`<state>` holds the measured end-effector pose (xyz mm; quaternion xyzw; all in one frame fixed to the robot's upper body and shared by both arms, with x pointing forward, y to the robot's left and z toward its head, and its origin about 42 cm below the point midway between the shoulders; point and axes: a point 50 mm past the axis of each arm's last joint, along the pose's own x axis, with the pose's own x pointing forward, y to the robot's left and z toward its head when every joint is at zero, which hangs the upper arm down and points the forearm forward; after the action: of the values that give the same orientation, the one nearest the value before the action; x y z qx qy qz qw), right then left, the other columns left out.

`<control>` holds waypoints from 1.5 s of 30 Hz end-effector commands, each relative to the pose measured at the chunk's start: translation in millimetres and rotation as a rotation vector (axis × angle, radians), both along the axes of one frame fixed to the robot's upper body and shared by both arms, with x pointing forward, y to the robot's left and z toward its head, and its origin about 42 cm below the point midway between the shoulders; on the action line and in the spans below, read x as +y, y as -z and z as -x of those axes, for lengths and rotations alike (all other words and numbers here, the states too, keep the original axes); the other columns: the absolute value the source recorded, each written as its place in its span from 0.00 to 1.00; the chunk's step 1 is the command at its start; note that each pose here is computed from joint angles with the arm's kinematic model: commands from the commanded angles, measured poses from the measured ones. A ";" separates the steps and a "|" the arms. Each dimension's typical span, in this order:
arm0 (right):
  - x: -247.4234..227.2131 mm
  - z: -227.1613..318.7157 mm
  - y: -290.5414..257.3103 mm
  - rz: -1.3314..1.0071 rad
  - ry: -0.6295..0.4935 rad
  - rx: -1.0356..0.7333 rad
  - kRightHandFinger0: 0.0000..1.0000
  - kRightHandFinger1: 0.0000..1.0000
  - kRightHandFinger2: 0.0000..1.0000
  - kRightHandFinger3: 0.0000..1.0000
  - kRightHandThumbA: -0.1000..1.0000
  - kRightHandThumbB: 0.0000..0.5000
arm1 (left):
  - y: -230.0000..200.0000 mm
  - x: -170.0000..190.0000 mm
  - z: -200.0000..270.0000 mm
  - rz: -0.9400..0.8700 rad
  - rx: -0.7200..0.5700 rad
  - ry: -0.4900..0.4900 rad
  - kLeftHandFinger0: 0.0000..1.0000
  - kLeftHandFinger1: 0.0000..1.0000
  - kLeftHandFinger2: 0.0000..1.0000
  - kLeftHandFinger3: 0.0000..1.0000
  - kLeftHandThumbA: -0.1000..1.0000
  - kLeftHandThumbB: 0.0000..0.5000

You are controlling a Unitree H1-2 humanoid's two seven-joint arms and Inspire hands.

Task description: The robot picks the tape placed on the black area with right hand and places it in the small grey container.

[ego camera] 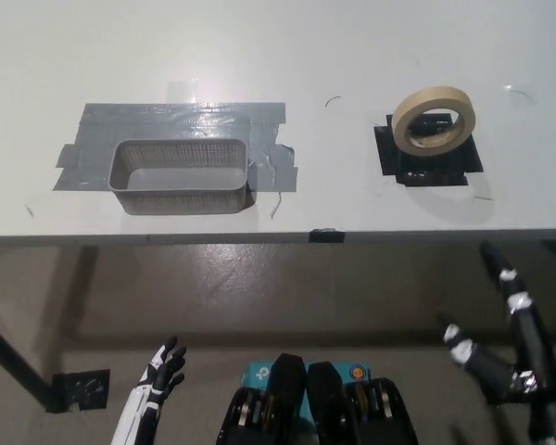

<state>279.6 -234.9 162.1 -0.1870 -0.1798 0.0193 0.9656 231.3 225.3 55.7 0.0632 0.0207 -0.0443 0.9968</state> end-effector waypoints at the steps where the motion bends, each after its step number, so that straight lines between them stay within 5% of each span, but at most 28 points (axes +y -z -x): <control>1: -16.5 -32.9 -114.7 0.401 0.190 -0.300 1.00 1.00 1.00 1.00 0.72 0.83 | -6.2 2.7 -1.2 -0.008 -0.055 0.010 1.00 1.00 1.00 1.00 1.00 0.20; 3: -16.9 -53.2 -130.8 0.453 0.191 -0.315 1.00 1.00 1.00 1.00 0.81 0.87 | -6.2 3.4 -1.2 -0.016 -0.058 0.004 1.00 1.00 1.00 1.00 1.00 0.23; 7: -11.2 -82.8 -146.0 0.573 0.208 -0.272 1.00 1.00 1.00 1.00 1.00 0.79 | -6.5 4.5 2.0 -0.010 -0.055 0.003 1.00 1.00 1.00 1.00 1.00 0.26; 14: 5.0 -145.9 -157.7 0.720 0.221 -0.176 1.00 1.00 1.00 1.00 1.00 0.66 | -10.6 10.6 1.5 -0.006 -0.059 -0.001 1.00 1.00 1.00 1.00 1.00 0.28; 34: 36.0 -244.9 -177.6 0.991 0.256 0.054 1.00 1.00 1.00 1.00 1.00 0.87 | -10.6 11.4 -1.4 -0.001 -0.060 -0.001 1.00 1.00 1.00 1.00 1.00 0.35; 45: 42.6 -271.1 -164.7 1.129 0.250 0.146 1.00 1.00 1.00 1.00 1.00 0.99 | -10.0 11.8 0.6 0.001 -0.065 0.002 1.00 1.00 1.00 1.00 1.00 0.31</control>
<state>538.5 -197.3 291.7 -0.6717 -0.0341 0.0333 0.7393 230.8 235.4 56.6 0.0676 0.0200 -0.0349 0.9969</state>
